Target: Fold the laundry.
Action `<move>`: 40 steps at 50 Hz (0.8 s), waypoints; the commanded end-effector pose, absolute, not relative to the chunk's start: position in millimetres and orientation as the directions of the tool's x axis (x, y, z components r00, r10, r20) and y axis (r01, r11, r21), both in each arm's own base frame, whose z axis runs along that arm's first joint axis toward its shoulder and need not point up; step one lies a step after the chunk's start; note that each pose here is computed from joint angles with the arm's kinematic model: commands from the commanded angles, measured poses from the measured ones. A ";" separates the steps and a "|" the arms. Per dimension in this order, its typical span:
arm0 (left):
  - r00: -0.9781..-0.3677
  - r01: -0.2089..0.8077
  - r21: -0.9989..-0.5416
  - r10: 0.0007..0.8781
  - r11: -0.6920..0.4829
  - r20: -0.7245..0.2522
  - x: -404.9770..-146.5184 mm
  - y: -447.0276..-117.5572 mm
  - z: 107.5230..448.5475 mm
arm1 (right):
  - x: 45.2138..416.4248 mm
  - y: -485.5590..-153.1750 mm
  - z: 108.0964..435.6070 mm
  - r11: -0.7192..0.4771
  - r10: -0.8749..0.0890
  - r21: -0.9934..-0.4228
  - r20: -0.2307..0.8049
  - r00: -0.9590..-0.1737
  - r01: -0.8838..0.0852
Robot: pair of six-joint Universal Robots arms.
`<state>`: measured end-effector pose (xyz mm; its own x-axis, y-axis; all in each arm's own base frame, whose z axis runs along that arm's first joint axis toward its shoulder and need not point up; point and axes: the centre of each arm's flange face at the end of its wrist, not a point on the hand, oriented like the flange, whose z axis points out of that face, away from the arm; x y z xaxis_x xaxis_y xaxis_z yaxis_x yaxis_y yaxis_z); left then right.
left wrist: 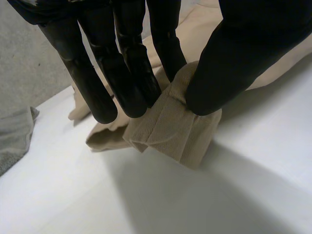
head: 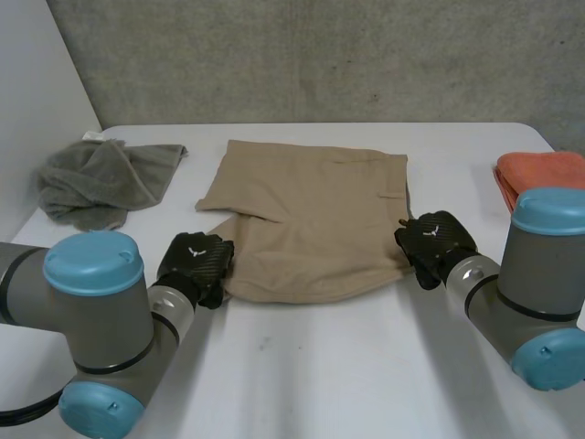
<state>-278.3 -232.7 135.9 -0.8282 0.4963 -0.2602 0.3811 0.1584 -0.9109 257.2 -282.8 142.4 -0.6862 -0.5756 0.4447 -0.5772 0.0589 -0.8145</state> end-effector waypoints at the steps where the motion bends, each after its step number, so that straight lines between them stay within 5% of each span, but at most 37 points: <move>1: -0.785 0.455 -0.876 0.535 0.158 -0.312 -264.5 -201.0 167.0 | 246.2 -255.0 168.9 0.123 -0.673 -0.718 0.447 -0.590 -0.685; 5: -0.723 0.558 -0.810 0.585 0.181 -0.367 -252.5 -174.8 179.5 | 238.2 -229.1 173.2 0.118 -0.766 -0.601 0.452 -0.457 -0.791; 10: -0.573 0.730 -0.637 0.730 0.248 -0.372 -238.2 -121.9 181.6 | 220.6 -184.4 180.4 0.095 -0.873 -0.440 0.395 -0.287 -0.893; 13: -0.521 0.777 -0.570 0.779 0.266 -0.347 -234.2 -101.9 182.4 | 214.0 -174.3 189.4 0.075 -0.887 -0.413 0.388 -0.250 -0.908; 16: -0.533 0.758 -0.607 0.763 0.239 -0.365 -239.7 -109.7 185.9 | 211.6 -180.6 193.2 0.072 -0.871 -0.425 0.414 -0.264 -0.903; 20: -0.599 0.662 -0.740 0.676 0.118 -0.429 -263.8 -150.9 194.7 | 219.1 -201.7 200.3 0.033 -0.812 -0.502 0.491 -0.317 -0.864; 26: -0.691 0.522 -0.849 0.545 -0.079 -0.476 -310.8 -225.9 196.3 | 235.6 -251.8 190.4 0.090 -0.709 -0.639 0.498 -0.500 -0.764; 32: -0.727 0.473 -0.859 0.464 -0.197 -0.507 -343.2 -285.8 182.6 | 252.7 -292.1 188.4 0.054 -0.565 -0.664 0.595 -0.571 -0.746; 40: -0.698 0.528 -0.759 0.314 -0.381 -0.644 -368.5 -352.5 160.8 | 271.4 -350.9 173.6 -0.020 -0.403 -0.695 0.664 -0.630 -0.719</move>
<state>-351.5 -309.4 178.1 -0.7181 0.4172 -0.5571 0.4931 -0.2600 -0.8302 257.8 -311.8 183.8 -0.5970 -0.5077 0.6211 -0.7363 0.0392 -0.6756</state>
